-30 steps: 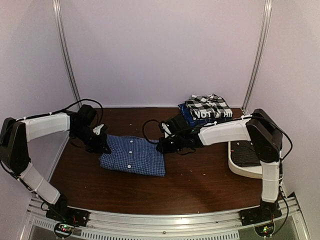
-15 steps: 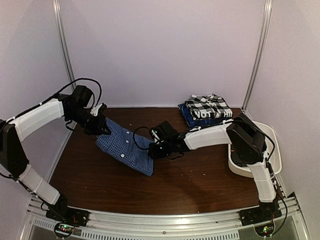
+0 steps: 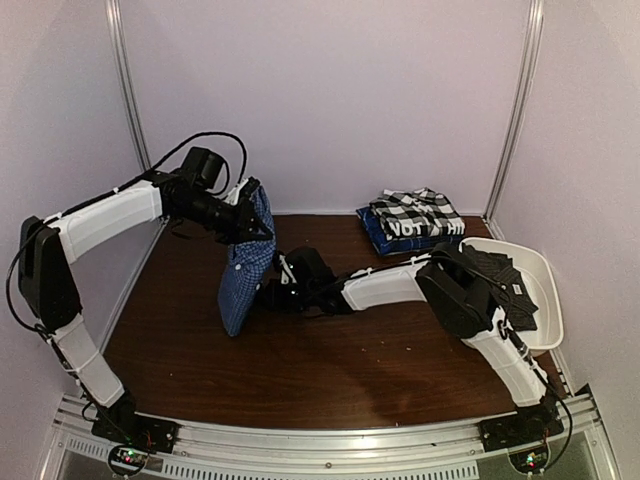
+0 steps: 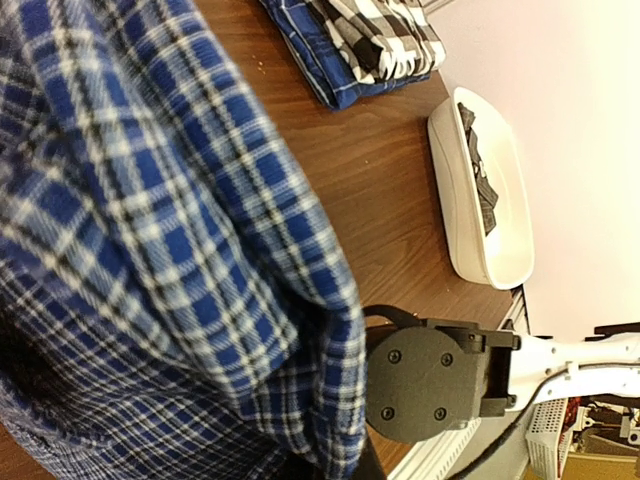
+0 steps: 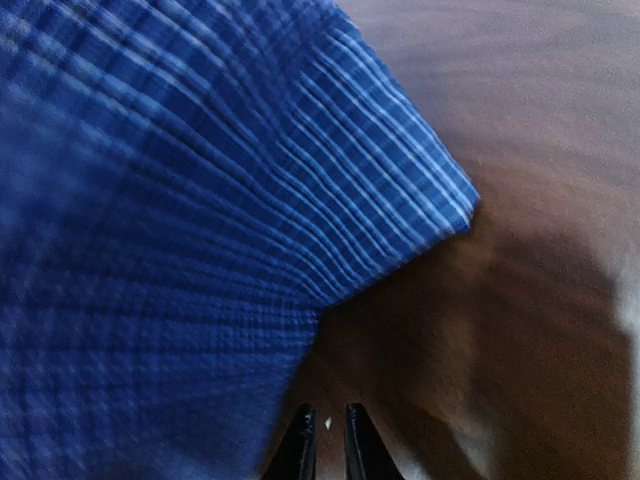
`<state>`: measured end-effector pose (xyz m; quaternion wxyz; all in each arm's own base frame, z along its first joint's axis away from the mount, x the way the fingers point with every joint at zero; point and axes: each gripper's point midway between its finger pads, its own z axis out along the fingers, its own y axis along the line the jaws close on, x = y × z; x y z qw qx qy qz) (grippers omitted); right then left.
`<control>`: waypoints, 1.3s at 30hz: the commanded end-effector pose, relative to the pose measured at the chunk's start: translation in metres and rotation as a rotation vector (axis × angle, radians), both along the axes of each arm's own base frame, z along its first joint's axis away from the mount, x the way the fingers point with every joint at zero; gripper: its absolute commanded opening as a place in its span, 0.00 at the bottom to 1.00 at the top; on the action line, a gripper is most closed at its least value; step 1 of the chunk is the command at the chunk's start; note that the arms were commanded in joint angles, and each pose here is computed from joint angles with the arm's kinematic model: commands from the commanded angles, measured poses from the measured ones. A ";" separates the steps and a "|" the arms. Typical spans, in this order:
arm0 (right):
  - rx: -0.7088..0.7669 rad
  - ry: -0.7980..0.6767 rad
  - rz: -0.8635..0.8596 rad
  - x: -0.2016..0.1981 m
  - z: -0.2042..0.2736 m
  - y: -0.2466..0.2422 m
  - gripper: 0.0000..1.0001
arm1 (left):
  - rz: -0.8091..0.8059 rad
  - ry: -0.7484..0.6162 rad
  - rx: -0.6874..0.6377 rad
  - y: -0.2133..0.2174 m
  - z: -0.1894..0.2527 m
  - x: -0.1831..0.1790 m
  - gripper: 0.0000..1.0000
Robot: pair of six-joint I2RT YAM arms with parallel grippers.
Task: Fold and stack the long sleeve shirts
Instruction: Turn over the square-folded shirt at the center of the board.
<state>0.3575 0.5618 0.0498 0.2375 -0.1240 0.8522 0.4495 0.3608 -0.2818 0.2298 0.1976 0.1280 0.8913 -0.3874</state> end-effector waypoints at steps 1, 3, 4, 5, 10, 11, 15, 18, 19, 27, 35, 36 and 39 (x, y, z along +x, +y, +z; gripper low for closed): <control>0.244 0.014 0.027 0.014 0.036 0.006 0.12 | -0.041 -0.041 -0.127 -0.028 0.016 0.001 0.00; 0.275 0.027 0.026 0.018 0.036 -0.001 0.12 | -0.046 -0.030 -0.125 -0.032 0.010 -0.004 0.00; 0.280 0.031 0.016 0.020 0.035 -0.006 0.12 | -0.047 -0.024 -0.124 -0.032 0.007 -0.005 0.00; 0.286 0.029 0.000 0.023 0.038 -0.013 0.12 | -0.049 -0.019 -0.125 -0.033 0.005 -0.007 0.00; 0.282 0.020 -0.070 0.035 0.048 -0.052 0.13 | -0.058 -0.005 -0.131 -0.039 -0.004 -0.013 0.00; 0.267 0.021 -0.085 0.038 0.049 -0.060 0.13 | -0.061 -0.002 -0.132 -0.041 -0.005 -0.014 0.00; 0.212 -0.024 -0.157 0.049 0.069 -0.101 0.16 | -0.080 0.008 -0.130 -0.055 -0.011 -0.019 0.00; 0.155 -0.061 -0.216 0.055 0.087 -0.135 0.20 | -0.102 0.038 -0.113 -0.073 -0.028 -0.025 0.00; 0.143 -0.085 -0.242 0.057 0.102 -0.149 0.22 | -0.114 0.048 -0.112 -0.081 -0.033 -0.029 0.00; -0.076 -0.165 -0.383 0.059 0.120 -0.227 0.50 | -0.238 0.066 -0.167 -0.141 -0.035 -0.052 0.60; -0.176 -0.127 -0.353 0.039 0.089 -0.240 0.64 | -0.107 0.014 -0.094 -0.111 -0.030 -0.031 0.67; -0.189 -0.119 -0.345 0.036 0.084 -0.240 0.64 | -0.075 0.013 -0.064 -0.099 -0.035 -0.028 0.67; -0.228 -0.104 -0.311 0.027 0.070 -0.236 0.63 | 0.040 0.014 0.034 -0.055 -0.050 -0.016 0.67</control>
